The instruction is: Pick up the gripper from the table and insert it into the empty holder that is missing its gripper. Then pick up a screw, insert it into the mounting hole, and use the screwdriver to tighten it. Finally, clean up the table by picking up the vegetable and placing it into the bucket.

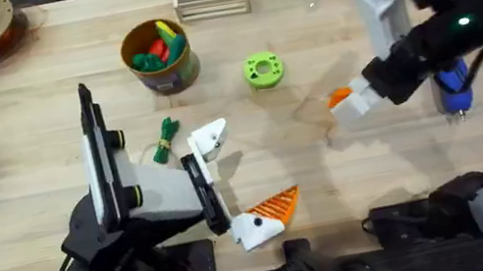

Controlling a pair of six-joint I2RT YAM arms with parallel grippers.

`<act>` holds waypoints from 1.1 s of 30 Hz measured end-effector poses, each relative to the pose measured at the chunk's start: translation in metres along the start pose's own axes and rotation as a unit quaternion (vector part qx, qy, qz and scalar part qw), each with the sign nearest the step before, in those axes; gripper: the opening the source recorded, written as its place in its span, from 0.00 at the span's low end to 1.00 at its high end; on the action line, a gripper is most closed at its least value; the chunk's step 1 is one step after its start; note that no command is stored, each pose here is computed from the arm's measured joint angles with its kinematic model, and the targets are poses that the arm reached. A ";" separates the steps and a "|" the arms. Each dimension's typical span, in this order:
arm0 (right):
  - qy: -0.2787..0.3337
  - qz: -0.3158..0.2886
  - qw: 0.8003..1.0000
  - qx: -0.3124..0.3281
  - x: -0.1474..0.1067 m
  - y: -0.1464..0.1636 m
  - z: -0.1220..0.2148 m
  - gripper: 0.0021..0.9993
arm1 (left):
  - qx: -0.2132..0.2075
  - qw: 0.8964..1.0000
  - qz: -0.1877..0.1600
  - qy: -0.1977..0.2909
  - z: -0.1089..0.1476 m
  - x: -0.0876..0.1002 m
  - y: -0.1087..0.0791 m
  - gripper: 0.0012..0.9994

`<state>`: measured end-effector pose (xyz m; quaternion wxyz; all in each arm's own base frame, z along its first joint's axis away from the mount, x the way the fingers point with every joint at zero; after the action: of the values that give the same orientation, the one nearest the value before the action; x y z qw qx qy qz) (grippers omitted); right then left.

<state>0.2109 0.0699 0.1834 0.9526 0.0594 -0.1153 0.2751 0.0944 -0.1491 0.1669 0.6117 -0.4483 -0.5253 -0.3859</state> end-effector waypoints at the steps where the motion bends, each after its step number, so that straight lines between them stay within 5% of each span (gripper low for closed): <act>1: 0.009 0.002 1.000 -0.003 0.000 -0.001 -0.004 0.99 | 0.000 1.000 0.001 0.000 0.000 0.000 0.000 0.99; 6: 0.034 0.003 0.999 -0.013 0.006 -0.009 -0.020 0.96 | 0.000 1.000 0.003 0.000 0.000 0.000 0.000 0.99; 13: 0.055 0.007 0.998 -0.010 0.013 -0.014 -0.041 0.79 | 0.000 1.000 0.003 0.000 0.000 0.000 0.000 0.99; 14: 0.055 0.013 0.998 -0.010 0.013 -0.014 -0.041 0.61 | 0.000 1.000 0.003 0.000 0.000 0.000 0.000 0.99; 16: 0.056 0.014 0.998 -0.012 0.013 -0.015 -0.041 0.52 | 0.000 1.000 0.003 0.000 0.000 0.000 0.000 0.99; 27: 0.060 0.014 0.998 -0.012 0.011 -0.015 -0.041 0.49 | 0.000 1.000 0.003 0.000 0.000 0.000 0.000 0.99; 33: 0.059 0.017 0.998 -0.013 0.012 -0.015 -0.041 0.06 | 0.000 1.000 0.003 0.000 0.000 0.000 0.000 0.99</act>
<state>0.2363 0.0703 0.1459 0.9535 0.0283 -0.0640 0.2930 0.0944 -0.1492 0.1669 0.6127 -0.4498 -0.5240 -0.3843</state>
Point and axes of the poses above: each hand's point on the last joint's axis, 136 mm out from that joint toward the fingers, its own z axis back along the fingers, its own y axis along the line the jaws close on, x = y × z, the point moved 6 cm from there along z, back along the fingers
